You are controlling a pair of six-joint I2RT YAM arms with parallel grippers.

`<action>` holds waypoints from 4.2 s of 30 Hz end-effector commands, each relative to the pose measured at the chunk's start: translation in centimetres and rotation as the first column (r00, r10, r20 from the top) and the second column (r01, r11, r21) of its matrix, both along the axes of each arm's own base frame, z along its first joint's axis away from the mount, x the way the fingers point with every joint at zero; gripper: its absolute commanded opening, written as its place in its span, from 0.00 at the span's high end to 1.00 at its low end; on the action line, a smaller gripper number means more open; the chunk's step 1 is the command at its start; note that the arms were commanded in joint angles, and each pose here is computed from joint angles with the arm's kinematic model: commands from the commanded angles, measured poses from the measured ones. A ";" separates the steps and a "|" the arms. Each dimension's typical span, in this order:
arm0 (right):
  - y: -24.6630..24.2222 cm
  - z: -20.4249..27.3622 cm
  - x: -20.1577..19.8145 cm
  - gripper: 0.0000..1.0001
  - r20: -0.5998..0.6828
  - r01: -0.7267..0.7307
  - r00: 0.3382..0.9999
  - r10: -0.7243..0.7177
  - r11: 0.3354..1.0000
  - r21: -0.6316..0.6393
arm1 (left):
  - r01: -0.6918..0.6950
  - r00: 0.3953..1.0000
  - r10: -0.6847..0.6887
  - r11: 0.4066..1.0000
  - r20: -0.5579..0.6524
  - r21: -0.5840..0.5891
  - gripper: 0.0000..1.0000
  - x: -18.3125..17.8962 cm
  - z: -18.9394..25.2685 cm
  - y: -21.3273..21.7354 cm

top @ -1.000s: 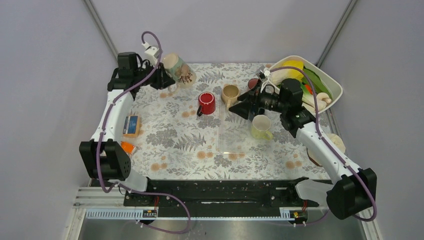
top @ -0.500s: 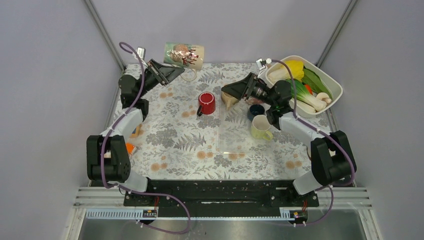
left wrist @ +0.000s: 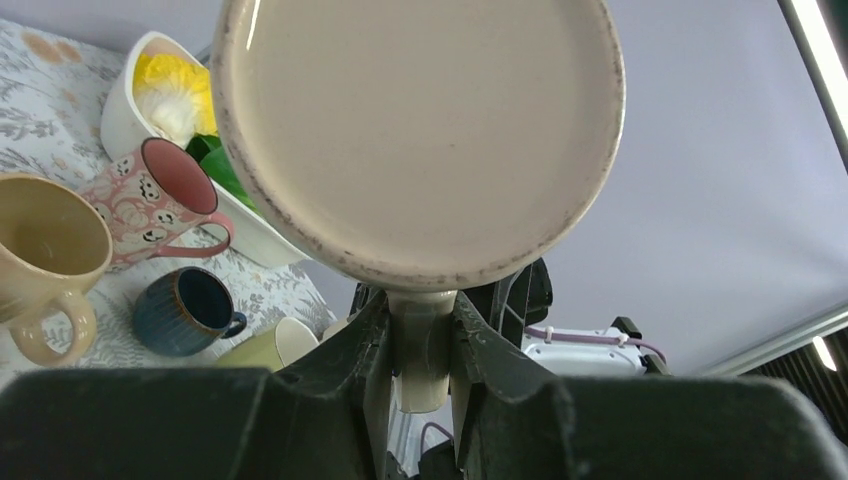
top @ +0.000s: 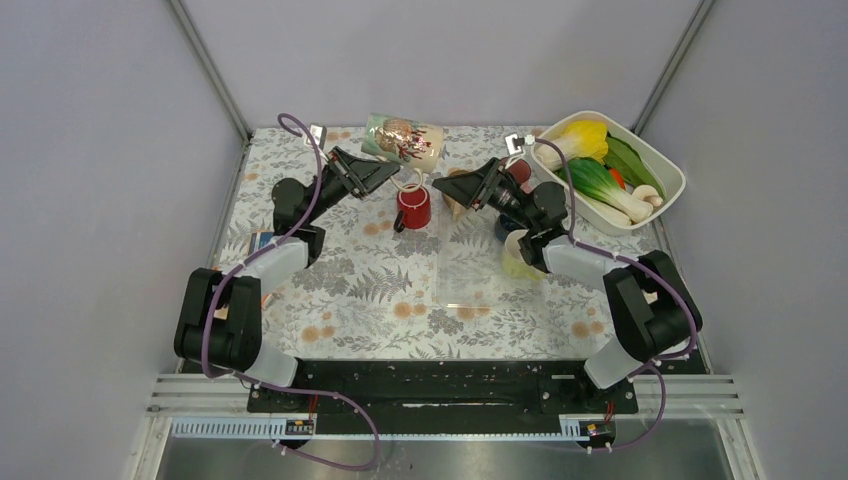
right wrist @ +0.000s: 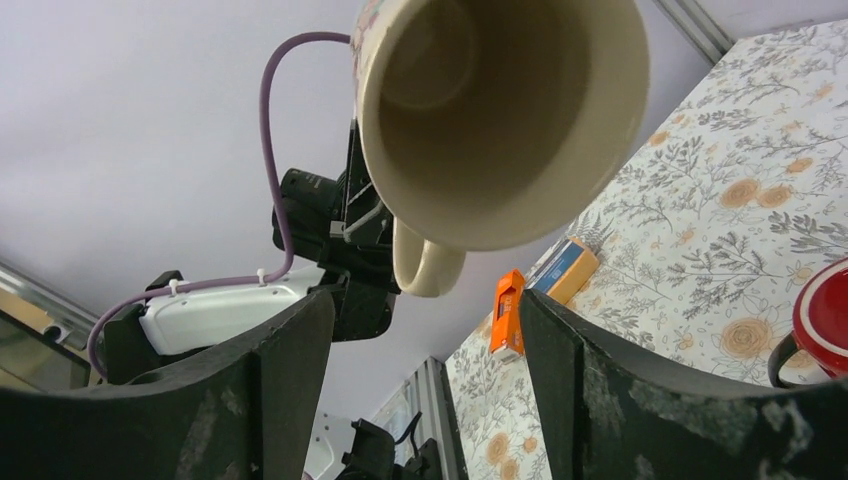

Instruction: Turn the mug right side up

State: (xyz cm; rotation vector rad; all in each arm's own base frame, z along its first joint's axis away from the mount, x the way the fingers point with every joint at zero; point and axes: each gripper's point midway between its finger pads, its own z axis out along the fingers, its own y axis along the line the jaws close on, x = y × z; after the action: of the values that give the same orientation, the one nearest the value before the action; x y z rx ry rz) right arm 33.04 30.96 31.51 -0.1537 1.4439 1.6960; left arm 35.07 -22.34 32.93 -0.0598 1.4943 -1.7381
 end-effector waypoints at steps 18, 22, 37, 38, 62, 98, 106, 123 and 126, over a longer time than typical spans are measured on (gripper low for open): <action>1.7 0.9 -0.3 0.26 -0.025 -0.011 1.000 0.014 0.993 0.114 | 0.027 0.964 0.006 0.992 0.265 -0.120 1.00 -3.3 6.3 -1.5; 1.8 1.6 -0.4 0.29 -0.022 -0.026 0.999 0.030 0.990 0.142 | 0.051 0.968 -0.024 0.993 0.251 -0.103 1.00 -3.4 5.4 -2.6; -0.7 2.3 1.2 0.40 -0.037 0.057 0.998 -0.051 0.982 0.179 | 0.109 0.973 -0.102 0.994 0.205 -0.023 1.00 -4.1 1.9 -5.3; -1.2 2.5 1.4 0.41 -0.040 0.069 0.997 -0.063 0.980 0.184 | 0.109 0.973 -0.102 0.994 0.205 -0.020 1.00 -4.1 1.8 -5.3; -3.1 6.9 0.8 0.81 -0.051 0.024 0.999 -0.009 0.955 0.296 | 0.179 0.965 -0.192 0.980 0.181 0.086 1.00 -5.3 -1.5 -8.2; -10.2 4.0 -3.0 1.00 0.488 0.405 0.859 -0.155 0.789 -0.462 | -0.001 0.885 -0.214 0.886 0.413 0.463 0.01 -5.0 -0.3 -2.7; -11.2 -2.0 -1.9 1.00 0.436 0.448 0.876 -0.207 0.682 -0.578 | -0.196 0.916 -0.133 0.673 0.378 0.713 0.01 -3.9 -3.8 3.8; -9.1 -8.6 0.0 1.00 0.353 0.435 0.900 -0.254 0.567 -0.699 | -0.142 0.975 -0.057 0.593 0.217 0.793 0.01 -4.0 -8.5 9.4; -8.9 -9.5 0.7 1.00 0.343 0.438 0.899 -0.273 0.544 -0.715 | -0.163 0.969 -0.054 0.596 0.242 0.787 0.01 -4.2 -8.1 9.3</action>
State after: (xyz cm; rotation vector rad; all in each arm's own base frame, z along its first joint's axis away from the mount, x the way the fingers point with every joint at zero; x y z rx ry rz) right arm 30.72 20.68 16.52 -0.5106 2.0383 0.6057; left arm 30.96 -13.07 22.61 0.5142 2.0231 -0.8652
